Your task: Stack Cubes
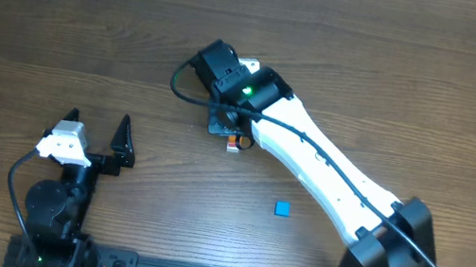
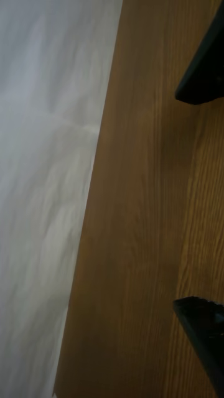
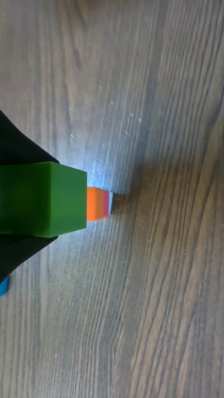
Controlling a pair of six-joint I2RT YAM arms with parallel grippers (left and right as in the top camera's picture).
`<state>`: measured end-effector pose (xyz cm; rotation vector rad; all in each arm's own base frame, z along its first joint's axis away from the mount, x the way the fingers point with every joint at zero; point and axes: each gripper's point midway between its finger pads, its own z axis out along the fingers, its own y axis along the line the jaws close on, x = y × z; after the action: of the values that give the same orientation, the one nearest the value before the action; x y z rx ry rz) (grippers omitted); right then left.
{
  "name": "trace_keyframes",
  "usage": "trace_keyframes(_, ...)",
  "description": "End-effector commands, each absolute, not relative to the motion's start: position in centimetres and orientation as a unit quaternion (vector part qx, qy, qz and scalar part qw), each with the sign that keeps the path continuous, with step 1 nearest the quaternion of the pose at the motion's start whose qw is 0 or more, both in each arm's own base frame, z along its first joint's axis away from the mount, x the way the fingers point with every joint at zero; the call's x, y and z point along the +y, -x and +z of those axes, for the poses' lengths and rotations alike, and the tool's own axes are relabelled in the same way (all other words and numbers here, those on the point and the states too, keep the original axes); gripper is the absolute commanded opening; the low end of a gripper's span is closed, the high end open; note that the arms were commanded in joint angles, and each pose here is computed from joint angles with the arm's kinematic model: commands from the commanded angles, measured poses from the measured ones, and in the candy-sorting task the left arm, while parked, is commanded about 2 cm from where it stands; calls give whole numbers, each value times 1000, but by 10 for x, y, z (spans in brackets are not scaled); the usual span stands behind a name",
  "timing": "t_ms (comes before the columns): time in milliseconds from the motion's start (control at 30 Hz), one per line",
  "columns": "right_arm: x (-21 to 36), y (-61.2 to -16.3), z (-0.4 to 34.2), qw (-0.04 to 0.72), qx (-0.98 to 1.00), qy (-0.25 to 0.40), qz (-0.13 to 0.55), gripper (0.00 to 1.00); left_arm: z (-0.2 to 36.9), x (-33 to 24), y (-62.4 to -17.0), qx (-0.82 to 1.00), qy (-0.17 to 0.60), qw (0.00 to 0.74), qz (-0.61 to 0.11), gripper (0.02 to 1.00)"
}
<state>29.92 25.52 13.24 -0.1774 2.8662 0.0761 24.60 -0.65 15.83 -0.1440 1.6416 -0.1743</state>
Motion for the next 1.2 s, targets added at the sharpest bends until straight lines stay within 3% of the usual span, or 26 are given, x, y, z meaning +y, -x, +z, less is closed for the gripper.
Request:
trace_keyframes(33, 253, -310, 111, 127, 991, 46, 6, 9, 157, -7, -246, 730, 57, 677, -74, 1000)
trace_keyframes(1200, 258, -292, 86, 76, 997, 33, 2, 12, 157, -7, -246, 730, 57, 677, -74, 1000)
